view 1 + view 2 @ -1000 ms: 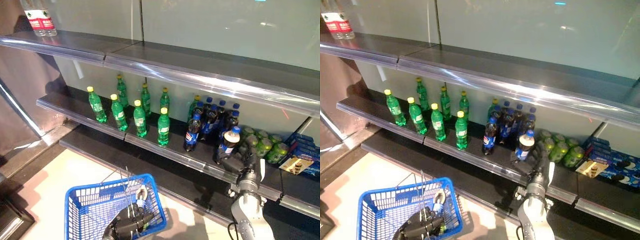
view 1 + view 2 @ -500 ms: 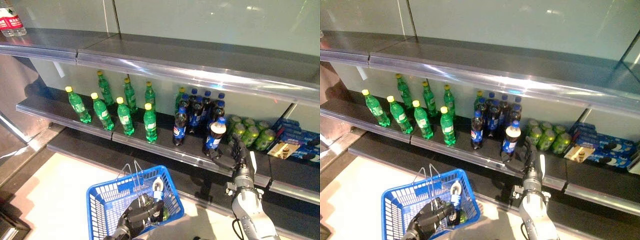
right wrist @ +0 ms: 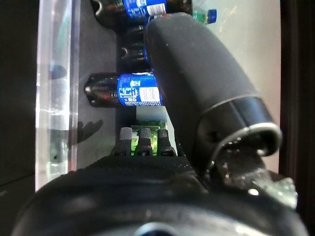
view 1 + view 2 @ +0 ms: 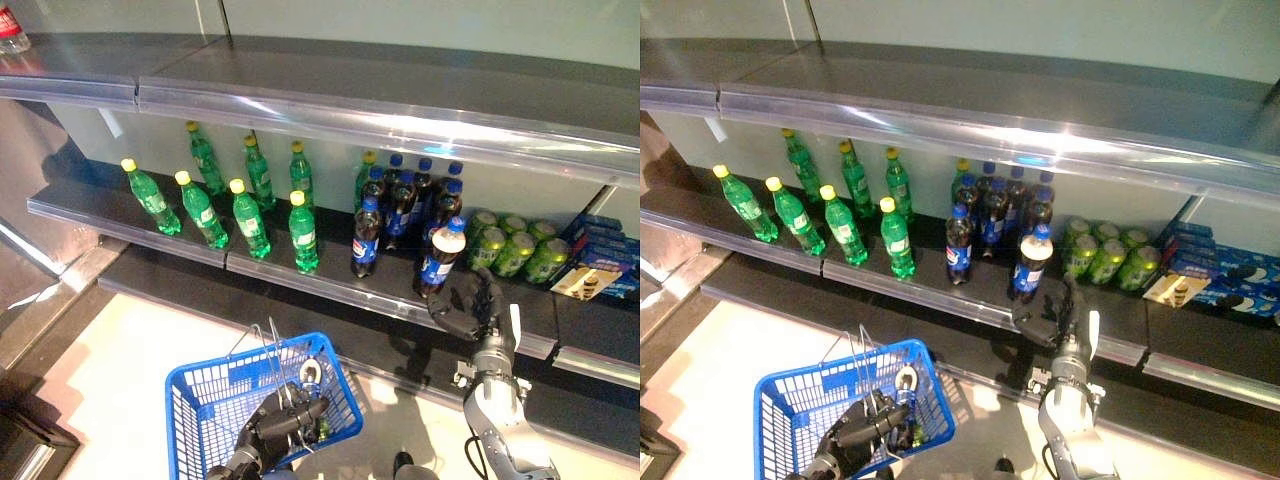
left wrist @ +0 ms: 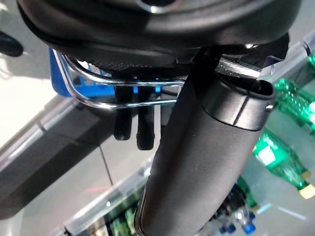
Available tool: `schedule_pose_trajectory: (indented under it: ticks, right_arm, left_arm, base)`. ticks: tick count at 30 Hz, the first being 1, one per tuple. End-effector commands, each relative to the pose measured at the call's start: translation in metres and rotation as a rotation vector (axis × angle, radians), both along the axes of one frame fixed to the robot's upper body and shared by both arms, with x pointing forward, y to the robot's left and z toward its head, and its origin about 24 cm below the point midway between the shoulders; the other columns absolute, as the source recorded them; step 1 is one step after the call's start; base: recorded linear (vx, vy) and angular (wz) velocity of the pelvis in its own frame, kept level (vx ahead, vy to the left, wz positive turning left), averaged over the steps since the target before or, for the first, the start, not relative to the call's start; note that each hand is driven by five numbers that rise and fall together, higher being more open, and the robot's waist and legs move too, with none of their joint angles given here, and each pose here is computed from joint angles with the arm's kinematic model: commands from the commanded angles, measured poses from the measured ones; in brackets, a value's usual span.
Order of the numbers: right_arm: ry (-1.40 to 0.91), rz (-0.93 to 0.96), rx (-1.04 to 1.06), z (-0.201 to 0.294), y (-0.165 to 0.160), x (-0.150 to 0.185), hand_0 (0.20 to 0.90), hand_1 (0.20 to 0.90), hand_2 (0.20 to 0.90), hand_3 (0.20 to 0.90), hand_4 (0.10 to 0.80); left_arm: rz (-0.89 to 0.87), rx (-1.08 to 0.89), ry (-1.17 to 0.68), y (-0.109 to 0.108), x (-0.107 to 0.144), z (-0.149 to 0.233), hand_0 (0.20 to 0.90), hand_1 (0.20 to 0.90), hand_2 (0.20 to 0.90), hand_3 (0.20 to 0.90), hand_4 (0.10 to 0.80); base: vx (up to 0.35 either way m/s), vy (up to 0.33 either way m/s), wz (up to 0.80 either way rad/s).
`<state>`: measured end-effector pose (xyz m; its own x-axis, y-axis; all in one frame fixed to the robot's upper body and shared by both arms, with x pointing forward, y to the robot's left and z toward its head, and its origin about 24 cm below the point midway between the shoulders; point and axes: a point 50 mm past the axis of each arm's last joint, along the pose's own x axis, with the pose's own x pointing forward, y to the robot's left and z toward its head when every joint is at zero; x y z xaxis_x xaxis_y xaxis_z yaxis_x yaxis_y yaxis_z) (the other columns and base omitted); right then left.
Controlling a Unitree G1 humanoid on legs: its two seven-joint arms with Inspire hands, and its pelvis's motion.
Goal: Pick up the drink and place into the basket.
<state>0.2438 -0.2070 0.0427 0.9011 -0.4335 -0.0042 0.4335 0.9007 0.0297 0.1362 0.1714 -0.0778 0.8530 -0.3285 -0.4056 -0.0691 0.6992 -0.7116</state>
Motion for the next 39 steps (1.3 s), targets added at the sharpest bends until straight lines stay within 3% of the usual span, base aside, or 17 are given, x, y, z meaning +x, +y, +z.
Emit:
schedule_pose_trajectory:
  ticks: [1, 13, 19, 24, 39]
  right_arm:
    - [-0.492, -0.045, -0.040, 0.097, -0.001, 0.036, 0.900, 0.900, 0.900, 0.900, 0.800]
    - [-0.759, -0.110, -0.030, 0.150, 0.004, 0.042, 0.900, 0.900, 0.900, 0.900, 0.800]
    - [-0.793, -0.155, -0.004, 0.158, 0.006, 0.042, 0.900, 0.900, 0.900, 0.900, 0.800]
    - [-0.807, -0.311, 0.085, 0.161, -0.004, 0.043, 0.900, 0.900, 0.900, 0.900, 0.800]
    - [-0.848, -0.396, 0.248, 0.196, -0.029, 0.065, 0.900, 0.900, 0.900, 0.900, 0.800]
  left_arm:
    - [-0.019, -0.122, -0.772, -0.009, 0.100, 0.124, 0.300, 0.300, 0.300, 0.200, 0.100]
    - [-0.033, -0.107, -0.881, -0.015, 0.112, 0.146, 0.300, 0.300, 0.300, 0.200, 0.100]
    - [-0.047, -0.090, -0.888, -0.015, 0.114, 0.147, 0.300, 0.300, 0.300, 0.200, 0.100]
    - [-0.064, -0.078, -0.886, -0.014, 0.115, 0.148, 0.300, 0.300, 0.300, 0.200, 0.100]
    - [-0.127, -0.062, -0.847, -0.015, 0.117, 0.147, 0.300, 0.300, 0.300, 0.200, 0.100]
  base:
    - [-0.263, -0.031, 0.02]
    - [-0.095, -0.014, 0.02]
    - [-0.016, -0.037, 0.03]
    - [-0.009, -0.033, 0.01]
    - [0.030, -0.017, 0.05]
